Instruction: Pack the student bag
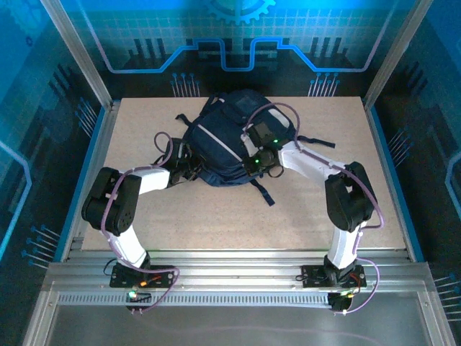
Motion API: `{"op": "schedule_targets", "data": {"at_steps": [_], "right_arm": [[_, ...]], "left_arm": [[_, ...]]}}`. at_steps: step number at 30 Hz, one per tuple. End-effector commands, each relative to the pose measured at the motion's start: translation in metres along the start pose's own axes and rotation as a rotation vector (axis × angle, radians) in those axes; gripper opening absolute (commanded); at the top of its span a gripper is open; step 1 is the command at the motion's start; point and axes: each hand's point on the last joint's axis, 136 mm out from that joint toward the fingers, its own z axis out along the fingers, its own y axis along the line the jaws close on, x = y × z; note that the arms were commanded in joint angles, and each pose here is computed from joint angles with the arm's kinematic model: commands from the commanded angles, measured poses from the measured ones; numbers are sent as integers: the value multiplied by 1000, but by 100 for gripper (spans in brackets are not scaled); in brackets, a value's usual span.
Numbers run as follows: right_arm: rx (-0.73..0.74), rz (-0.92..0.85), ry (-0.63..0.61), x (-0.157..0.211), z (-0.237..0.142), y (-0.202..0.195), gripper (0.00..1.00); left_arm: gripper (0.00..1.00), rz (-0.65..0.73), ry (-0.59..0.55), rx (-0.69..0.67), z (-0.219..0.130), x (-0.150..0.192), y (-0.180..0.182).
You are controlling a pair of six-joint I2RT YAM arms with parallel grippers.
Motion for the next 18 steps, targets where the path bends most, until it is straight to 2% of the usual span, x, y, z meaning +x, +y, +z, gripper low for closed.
{"op": "schedule_targets", "data": {"at_steps": [1, 4, 8, 9, 10, 11, 12, 14, 15, 18], "right_arm": [[310, 58, 86, 23, -31, -80, 0], [328, 79, 36, 7, -39, -88, 0], [238, 70, -21, -2, -42, -72, 0], [230, 73, -32, -1, -43, -71, 0], [232, 80, -41, -1, -45, -72, 2], [249, 94, -53, 0, -49, -75, 11], [268, 105, -66, 3, -52, -80, 25], [304, 137, -98, 8, -59, -92, 53], [333, 169, -118, 11, -64, -102, 58], [409, 276, -169, 24, -76, -140, 62]], "left_arm": [[0, -6, -89, -129, -7, -24, 37], [0, -3, -96, -125, -11, -25, 36], [0, 34, -88, -96, -19, -26, 20], [4, 51, -89, -86, -23, -27, 14], [16, 69, -90, -77, -27, -28, 9], [34, 95, -92, -77, -33, -30, 3], [51, 125, -97, -81, -39, -32, -3], [73, 193, -121, -97, -56, -39, -13], [87, 237, -143, -107, -66, -43, -19], [98, 366, -220, -161, -96, -57, -25]]}}
